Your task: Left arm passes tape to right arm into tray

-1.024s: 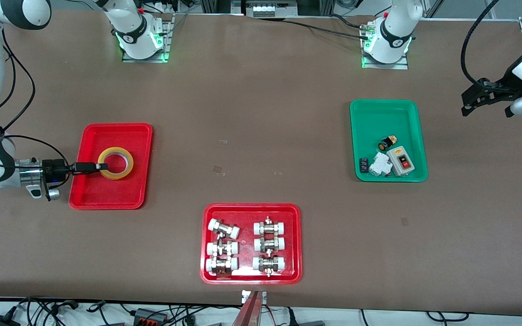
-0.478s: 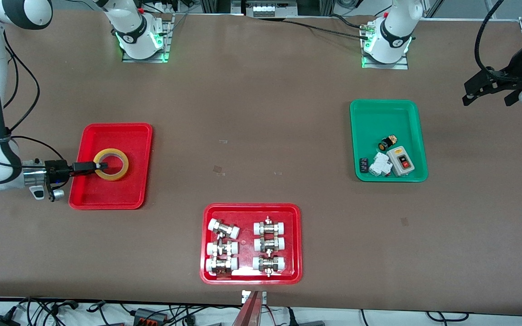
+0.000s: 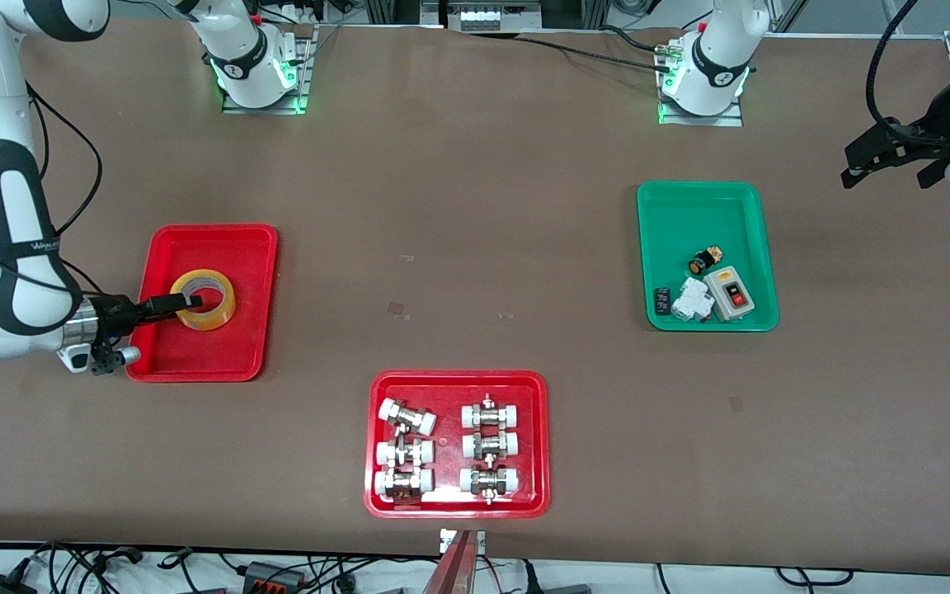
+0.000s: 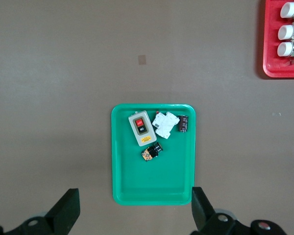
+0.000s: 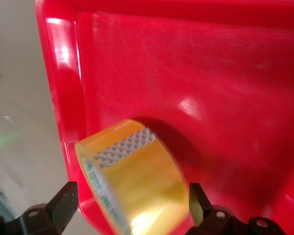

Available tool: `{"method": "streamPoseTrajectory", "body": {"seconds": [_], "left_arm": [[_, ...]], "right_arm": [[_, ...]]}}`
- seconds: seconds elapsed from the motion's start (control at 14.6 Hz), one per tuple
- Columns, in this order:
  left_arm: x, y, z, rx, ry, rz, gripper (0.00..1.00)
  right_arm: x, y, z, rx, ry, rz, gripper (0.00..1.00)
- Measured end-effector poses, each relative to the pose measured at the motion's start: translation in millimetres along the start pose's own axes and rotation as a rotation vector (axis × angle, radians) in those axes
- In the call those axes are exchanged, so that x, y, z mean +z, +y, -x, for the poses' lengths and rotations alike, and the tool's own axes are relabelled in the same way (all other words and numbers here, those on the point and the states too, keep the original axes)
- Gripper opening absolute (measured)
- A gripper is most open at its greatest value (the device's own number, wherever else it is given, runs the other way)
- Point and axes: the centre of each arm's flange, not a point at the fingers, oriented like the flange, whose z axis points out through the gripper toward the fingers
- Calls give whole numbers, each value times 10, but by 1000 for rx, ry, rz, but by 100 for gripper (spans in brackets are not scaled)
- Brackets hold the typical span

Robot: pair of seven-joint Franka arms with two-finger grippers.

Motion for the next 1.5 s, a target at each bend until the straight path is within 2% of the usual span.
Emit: {"method": "streamPoseTrajectory", "body": {"seconds": [0.2, 0.34, 0.48, 0.75, 0.82, 0.96, 1.16, 1.3, 1.5], "left_arm": [[1, -6, 4, 0, -3, 2, 100], [3, -30, 6, -4, -5, 2, 100], [7, -34, 6, -5, -8, 2, 100], [38, -35, -12, -6, -14, 2, 100], [48, -34, -18, -5, -16, 2, 100], [52, -29, -20, -5, -16, 2, 100], [44, -25, -20, -5, -15, 2, 100], [34, 2, -20, -1, -13, 3, 100], [-2, 119, -49, 18, -10, 4, 100]], "right_arm": [[-535, -593, 78, 103, 1, 164, 100], [-889, -931, 169, 138, 38, 256, 100], [-1224, -1257, 282, 153, 80, 335, 100], [-1776, -1941, 521, 122, 126, 493, 100], [-1910, -2055, 585, 117, 131, 510, 100], [-2163, -2197, 708, 128, 137, 509, 100], [-2301, -2246, 775, 228, 179, 437, 100], [-2323, -2249, 769, 274, 203, 428, 100], [-2429, -2298, 765, 270, 244, 433, 100]]}}
